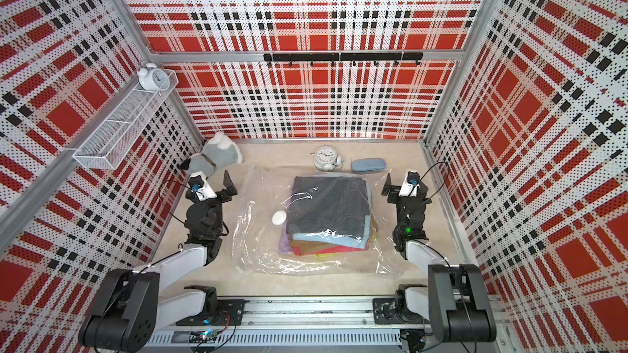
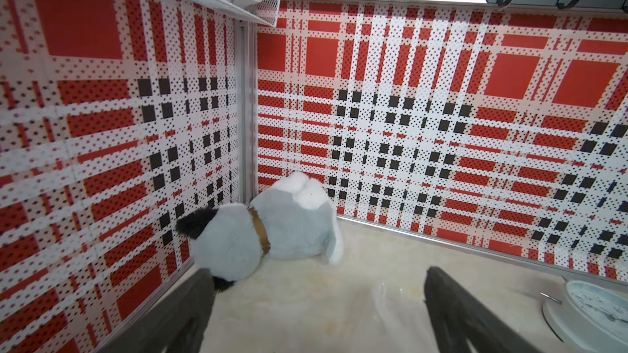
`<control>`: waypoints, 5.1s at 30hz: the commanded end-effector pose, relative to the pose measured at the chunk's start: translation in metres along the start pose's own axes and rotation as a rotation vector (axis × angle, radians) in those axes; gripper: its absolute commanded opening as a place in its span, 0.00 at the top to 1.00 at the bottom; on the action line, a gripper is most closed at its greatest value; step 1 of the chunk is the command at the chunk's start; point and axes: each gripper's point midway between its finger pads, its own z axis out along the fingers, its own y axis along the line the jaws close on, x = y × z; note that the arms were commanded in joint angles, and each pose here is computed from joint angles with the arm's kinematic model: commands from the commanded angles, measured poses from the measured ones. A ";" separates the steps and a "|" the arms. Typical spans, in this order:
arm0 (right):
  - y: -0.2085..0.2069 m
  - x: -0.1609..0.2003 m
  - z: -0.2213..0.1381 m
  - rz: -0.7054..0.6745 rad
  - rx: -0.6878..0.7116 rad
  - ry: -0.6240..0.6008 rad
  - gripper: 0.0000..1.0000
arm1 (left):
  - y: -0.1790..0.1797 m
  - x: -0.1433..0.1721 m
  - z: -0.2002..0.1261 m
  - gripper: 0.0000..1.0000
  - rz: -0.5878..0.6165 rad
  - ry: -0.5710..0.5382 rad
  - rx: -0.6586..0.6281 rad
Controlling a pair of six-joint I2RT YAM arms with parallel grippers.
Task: Take the trousers out of the vacuum bag
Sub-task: Move the vacuum bag to the center of the board.
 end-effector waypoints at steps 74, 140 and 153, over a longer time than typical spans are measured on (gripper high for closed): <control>0.113 0.044 -0.009 0.096 -0.344 0.725 1.00 | -0.176 0.095 -0.040 1.00 -0.178 0.691 0.610; -0.073 -0.033 0.050 0.197 0.061 0.529 0.61 | -0.328 0.002 -0.032 0.57 -0.293 0.551 1.087; 0.008 -0.055 0.029 0.051 -0.054 0.565 0.24 | -0.223 0.000 0.035 0.31 -0.265 0.492 0.759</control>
